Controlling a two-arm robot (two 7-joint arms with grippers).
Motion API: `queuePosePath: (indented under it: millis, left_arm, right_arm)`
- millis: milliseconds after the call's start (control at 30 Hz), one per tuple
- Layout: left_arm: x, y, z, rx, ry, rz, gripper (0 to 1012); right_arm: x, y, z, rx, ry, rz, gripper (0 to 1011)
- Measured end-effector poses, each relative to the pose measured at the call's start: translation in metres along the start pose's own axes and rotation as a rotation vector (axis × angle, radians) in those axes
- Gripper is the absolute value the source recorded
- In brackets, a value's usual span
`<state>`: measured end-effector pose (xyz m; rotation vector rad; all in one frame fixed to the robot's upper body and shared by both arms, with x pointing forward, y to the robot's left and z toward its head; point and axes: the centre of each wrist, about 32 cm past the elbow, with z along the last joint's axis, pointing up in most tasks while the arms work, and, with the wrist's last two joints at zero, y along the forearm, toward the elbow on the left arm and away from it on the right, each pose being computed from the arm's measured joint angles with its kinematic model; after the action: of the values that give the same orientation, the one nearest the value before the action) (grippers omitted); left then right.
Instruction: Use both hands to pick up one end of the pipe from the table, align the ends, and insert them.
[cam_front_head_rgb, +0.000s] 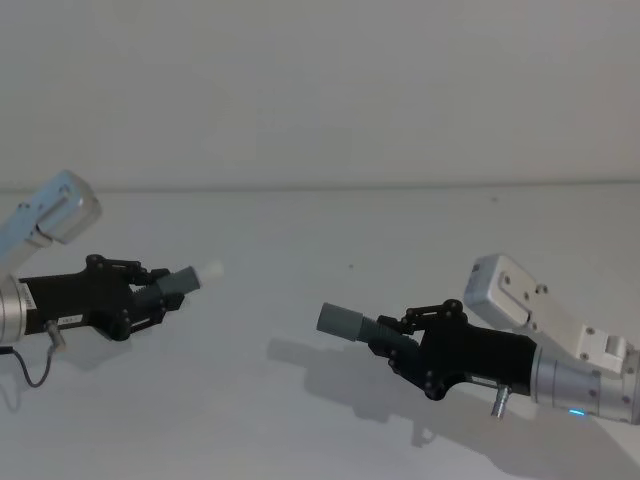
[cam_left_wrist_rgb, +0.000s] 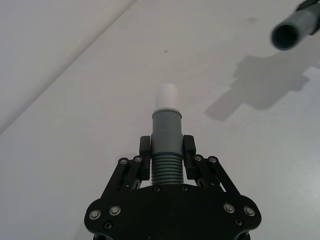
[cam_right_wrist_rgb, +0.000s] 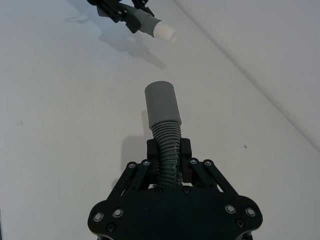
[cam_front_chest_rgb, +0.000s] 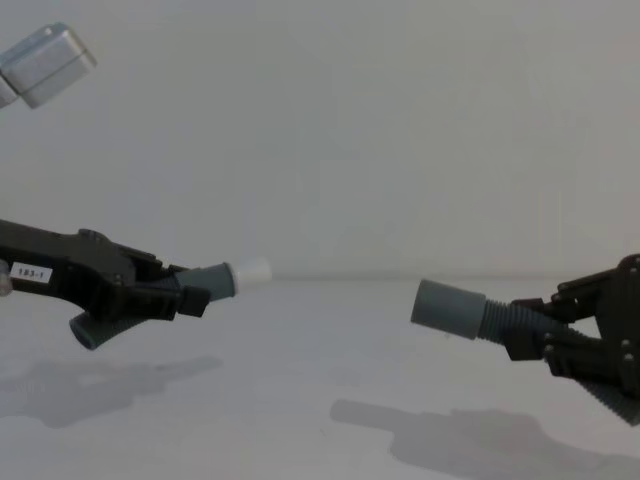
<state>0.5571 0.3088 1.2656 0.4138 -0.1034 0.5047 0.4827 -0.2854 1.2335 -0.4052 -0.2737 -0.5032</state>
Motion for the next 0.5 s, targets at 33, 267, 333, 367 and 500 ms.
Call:
queuePosePath:
  millis: [33,267,333,367,500]
  left_arm:
    - [0.0002,0.0004,0.001,0.0,-0.006,-0.006,348]
    - [0.0013,0.0018,0.0067,-0.009,-0.05,-0.059,348]
    - [0.0016,0.0019,0.0083,-0.012,-0.061,-0.074,348]
    - [0.0016,0.0018,0.0088,-0.013,-0.066,-0.08,348]
    - [0.0024,0.0017,0.0111,-0.019,-0.083,-0.107,348]
  right_arm:
    - [0.0,0.0,0.0,0.0,-0.001,0.001,227]
    - [0.0,0.001,0.001,-0.002,-0.011,0.008,227]
    - [0.0,0.001,0.0,-0.003,-0.012,0.01,227]
    - [0.0,0.001,0.0,-0.004,-0.013,0.01,227]
    - [0.0,0.001,0.0,-0.005,-0.015,0.013,226]
